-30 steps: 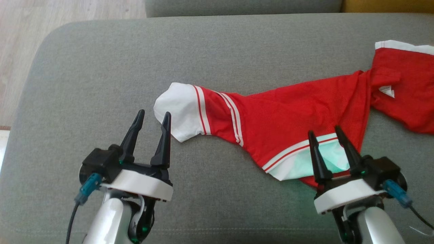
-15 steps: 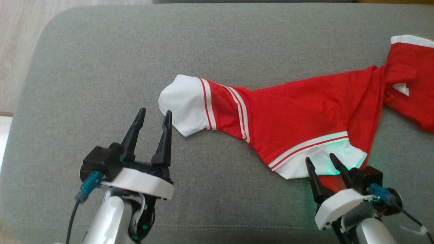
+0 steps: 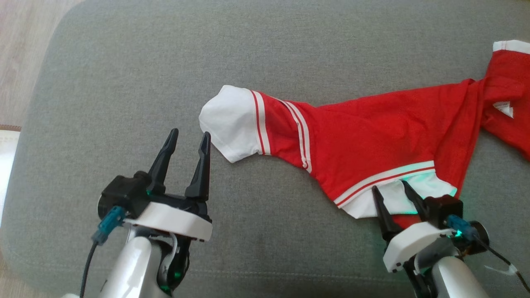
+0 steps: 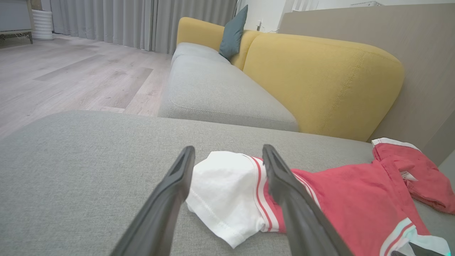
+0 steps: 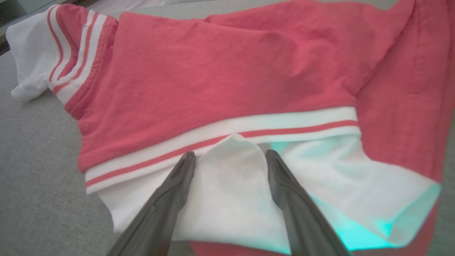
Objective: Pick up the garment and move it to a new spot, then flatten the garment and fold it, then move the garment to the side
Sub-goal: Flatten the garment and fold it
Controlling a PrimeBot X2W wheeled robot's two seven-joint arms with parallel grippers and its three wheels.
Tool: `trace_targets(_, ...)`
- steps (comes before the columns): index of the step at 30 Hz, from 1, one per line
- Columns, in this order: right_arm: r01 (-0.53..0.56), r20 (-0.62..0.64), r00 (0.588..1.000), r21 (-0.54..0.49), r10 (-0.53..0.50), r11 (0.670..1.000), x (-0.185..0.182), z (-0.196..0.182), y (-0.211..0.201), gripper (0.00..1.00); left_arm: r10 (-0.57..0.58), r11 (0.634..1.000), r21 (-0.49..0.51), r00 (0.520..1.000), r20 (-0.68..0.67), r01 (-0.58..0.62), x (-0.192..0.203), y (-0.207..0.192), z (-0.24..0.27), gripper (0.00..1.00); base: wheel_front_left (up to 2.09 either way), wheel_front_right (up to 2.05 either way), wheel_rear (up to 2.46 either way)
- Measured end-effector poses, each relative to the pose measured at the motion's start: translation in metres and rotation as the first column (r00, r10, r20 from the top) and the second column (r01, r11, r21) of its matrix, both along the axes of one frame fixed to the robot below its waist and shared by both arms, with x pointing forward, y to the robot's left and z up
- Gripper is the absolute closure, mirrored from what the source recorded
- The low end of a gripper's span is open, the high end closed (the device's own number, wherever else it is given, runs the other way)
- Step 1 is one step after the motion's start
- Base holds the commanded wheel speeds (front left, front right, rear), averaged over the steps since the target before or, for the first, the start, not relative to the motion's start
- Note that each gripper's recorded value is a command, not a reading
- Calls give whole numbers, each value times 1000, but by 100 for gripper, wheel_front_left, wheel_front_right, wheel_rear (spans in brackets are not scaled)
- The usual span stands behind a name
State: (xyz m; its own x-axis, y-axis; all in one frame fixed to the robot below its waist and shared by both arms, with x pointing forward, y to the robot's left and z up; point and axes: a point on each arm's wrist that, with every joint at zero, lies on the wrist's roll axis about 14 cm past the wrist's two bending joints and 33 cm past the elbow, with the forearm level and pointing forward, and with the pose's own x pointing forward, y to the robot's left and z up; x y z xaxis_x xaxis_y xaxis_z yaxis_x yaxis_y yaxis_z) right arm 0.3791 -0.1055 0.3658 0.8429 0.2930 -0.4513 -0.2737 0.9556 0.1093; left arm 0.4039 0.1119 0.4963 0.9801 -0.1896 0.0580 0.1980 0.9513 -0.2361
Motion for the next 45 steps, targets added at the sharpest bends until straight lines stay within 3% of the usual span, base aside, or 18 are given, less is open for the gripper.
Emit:
trace_targets(1, -5, -2, 1000, -3, 5, 1000, 0, -1, 1, 0, 0, 1000, 0, 1000, 0, 0, 0, 0, 0, 0, 0, 0, 0)
trace_targets(3, -13, 0, 1000, -8, 13, 1000, 2, -1, 3, 100, 0, 1000, 1, 1000, 2, 0, 1, 0, 1, 0, 0, 0, 0)
trace_targets(14, -1, 140, 990, 9, 0, 1000, 16, 36, 0, 100, -9, 1000, 2, 1000, 29, 9, 0, -3, 11, 0, 0, 0, 0)
trace_targets(21, 31, 311, 950, 30, -39, 999, 29, 95, -12, 100, -16, 1000, 0, 998, 59, 16, -4, -6, 21, 0, 0, 0, 0)
trace_targets(26, 5, 389, 921, 10, -8, 1000, 48, 132, -9, 100, -4, 1000, -3, 998, 62, 4, -4, -2, 23, 0, 0, 0, 0)
trace_targets(29, -29, 456, 889, -32, 41, 999, 77, 163, -4, 100, 4, 1000, -9, 999, 48, -3, -4, 0, 18, 0, 0, 0, 0)
trace_targets(32, -62, 548, 830, -84, 98, 995, 115, 208, 6, 100, 6, 1000, -17, 1000, 30, -5, -3, 1, 13, 0, 0, 0, 0)
trace_targets(37, -127, 615, 753, -213, 234, 969, 174, 255, 36, 100, 17, 999, -29, 1000, 18, -16, 2, 6, 9, 0, 0, 0, 0)
trace_targets(45, -142, 592, 725, -372, 352, 917, 259, 269, 67, 100, 70, 997, -39, 997, -16, -71, 2, 25, 2, 0, 0, 0, 0)
